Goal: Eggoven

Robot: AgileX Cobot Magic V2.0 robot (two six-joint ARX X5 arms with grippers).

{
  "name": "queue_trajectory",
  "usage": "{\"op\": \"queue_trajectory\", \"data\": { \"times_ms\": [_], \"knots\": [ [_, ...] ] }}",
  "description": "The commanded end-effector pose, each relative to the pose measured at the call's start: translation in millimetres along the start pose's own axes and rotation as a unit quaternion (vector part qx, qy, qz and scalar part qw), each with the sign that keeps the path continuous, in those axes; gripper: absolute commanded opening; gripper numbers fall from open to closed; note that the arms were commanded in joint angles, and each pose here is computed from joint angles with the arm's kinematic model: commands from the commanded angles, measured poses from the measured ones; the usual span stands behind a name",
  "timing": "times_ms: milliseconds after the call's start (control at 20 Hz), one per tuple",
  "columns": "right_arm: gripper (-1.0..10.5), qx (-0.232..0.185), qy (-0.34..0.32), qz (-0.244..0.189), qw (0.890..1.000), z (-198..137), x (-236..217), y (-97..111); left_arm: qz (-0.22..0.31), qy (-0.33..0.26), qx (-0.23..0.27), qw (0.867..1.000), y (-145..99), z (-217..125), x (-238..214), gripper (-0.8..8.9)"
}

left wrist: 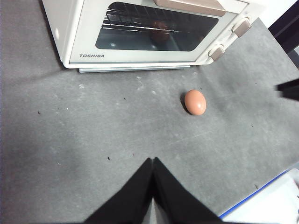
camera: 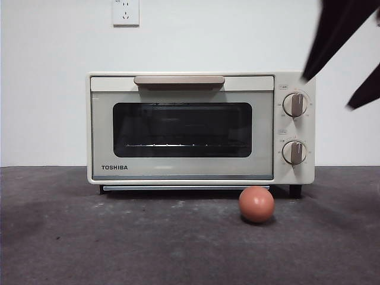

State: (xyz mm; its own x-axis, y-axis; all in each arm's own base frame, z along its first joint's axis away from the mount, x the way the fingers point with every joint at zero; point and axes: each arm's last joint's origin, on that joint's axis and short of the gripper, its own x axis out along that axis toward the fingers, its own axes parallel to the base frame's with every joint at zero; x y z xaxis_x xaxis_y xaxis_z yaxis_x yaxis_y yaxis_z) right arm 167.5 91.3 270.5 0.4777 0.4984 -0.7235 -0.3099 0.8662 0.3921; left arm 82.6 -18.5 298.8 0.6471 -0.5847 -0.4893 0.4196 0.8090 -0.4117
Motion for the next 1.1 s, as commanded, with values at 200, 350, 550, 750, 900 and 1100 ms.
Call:
{"op": "queue_trajectory", "data": {
  "times_ms": [200,350,550,750,900,1100],
  "knots": [
    [3.6,0.013,-0.007,-0.042,0.999,11.9,59.7,21.9,-0.003,-0.009,0.013,1.0,-2.9,4.8,-3.0,0.07],
    [3.6,0.019,0.005,-0.063,0.998,12.8,89.7,20.3,-0.005,-0.009,0.014,1.0,-3.2,4.7,-2.9,0.07],
    [3.6,0.028,0.019,-0.084,0.996,11.3,120.1,14.2,-0.011,-0.005,0.018,1.0,-4.4,4.4,-2.3,0.07],
    [3.6,0.031,0.029,-0.089,0.995,10.2,140.9,10.5,-0.014,-0.003,0.019,1.0,-4.8,4.4,-1.9,0.07],
    [3.6,0.033,0.036,-0.093,0.994,9.8,152.0,8.7,-0.014,-0.003,0.019,1.0,-4.8,4.4,-1.9,0.07],
    [3.5,0.039,0.034,-0.092,0.994,10.2,161.4,7.5,-0.014,-0.003,0.019,1.0,-4.8,4.4,-1.9,0.07]
  ]
}}
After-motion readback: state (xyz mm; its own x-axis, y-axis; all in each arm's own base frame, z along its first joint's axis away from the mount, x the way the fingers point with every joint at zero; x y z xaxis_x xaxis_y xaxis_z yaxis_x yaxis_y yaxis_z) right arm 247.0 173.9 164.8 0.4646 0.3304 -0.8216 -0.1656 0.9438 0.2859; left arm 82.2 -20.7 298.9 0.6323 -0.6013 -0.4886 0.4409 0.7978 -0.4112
